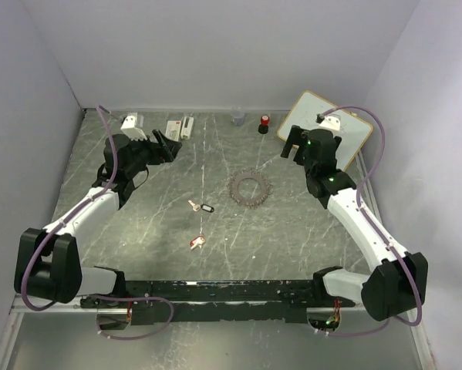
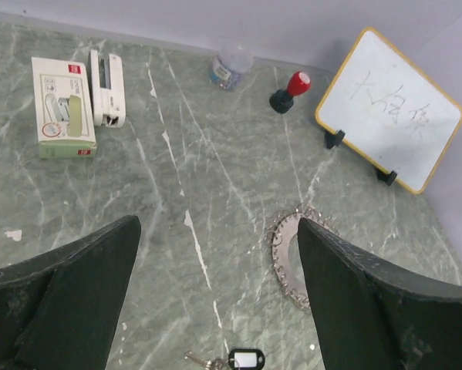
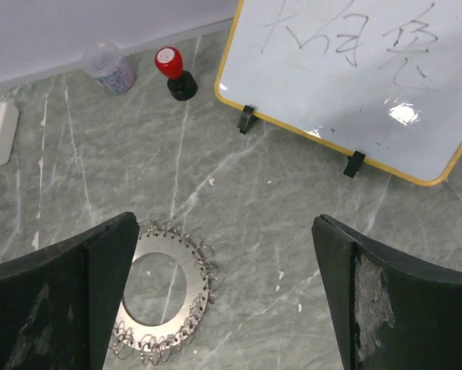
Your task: Put the keys on the keyring
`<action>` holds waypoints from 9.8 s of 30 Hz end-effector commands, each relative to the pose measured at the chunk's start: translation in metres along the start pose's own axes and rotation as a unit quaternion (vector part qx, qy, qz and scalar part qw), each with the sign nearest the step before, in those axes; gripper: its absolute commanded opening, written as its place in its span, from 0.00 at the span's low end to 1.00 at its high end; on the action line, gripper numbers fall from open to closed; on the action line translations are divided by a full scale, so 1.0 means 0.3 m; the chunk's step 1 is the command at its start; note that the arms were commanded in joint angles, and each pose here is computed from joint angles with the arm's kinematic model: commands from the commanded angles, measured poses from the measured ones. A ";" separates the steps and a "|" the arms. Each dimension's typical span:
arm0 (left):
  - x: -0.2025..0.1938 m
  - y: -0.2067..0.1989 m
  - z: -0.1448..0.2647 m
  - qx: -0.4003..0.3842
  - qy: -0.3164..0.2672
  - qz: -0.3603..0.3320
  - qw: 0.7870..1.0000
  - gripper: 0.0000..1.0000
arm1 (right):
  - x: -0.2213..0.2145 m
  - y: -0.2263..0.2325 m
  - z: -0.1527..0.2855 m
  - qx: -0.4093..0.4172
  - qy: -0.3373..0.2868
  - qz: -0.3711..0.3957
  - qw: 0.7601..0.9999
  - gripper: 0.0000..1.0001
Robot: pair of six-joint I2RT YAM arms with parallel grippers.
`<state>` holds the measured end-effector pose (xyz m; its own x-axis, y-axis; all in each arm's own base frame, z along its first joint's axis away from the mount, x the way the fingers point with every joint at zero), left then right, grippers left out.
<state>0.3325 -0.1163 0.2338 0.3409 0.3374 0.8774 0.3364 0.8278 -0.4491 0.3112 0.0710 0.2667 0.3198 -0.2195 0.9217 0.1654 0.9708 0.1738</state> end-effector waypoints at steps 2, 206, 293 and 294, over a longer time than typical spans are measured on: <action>0.040 -0.066 0.051 -0.059 -0.063 0.030 0.996 0.94 | 0.002 0.008 0.042 0.050 -0.035 0.016 0.998 0.98; -0.688 -0.239 0.329 -0.075 0.295 -0.097 0.948 0.67 | -0.191 0.243 0.304 0.585 -0.070 0.286 0.756 0.00; -0.189 -0.661 0.199 -0.340 0.026 -0.229 0.912 0.07 | -0.205 0.289 0.336 0.690 -0.102 0.320 0.641 0.00; -0.190 -0.658 0.201 -0.340 0.026 -0.232 0.911 0.07 | -0.202 0.290 0.337 0.690 -0.103 0.321 0.641 0.00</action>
<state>0.1965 -0.2666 0.2636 0.1289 -0.0555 0.9901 0.8824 0.4620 -0.0890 0.2080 0.1760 0.2377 -0.1534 0.1870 0.9703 -0.9841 0.0603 -0.1672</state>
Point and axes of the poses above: each gripper's point midway between its finger pads, its own z axis back along the fingers, its own y axis along the line the jaws close on, x = y × z, the point moved 8 cm from there along z, back along the fingers, and after that the axes turned 1 degree about -z, right-handed, at the moved point
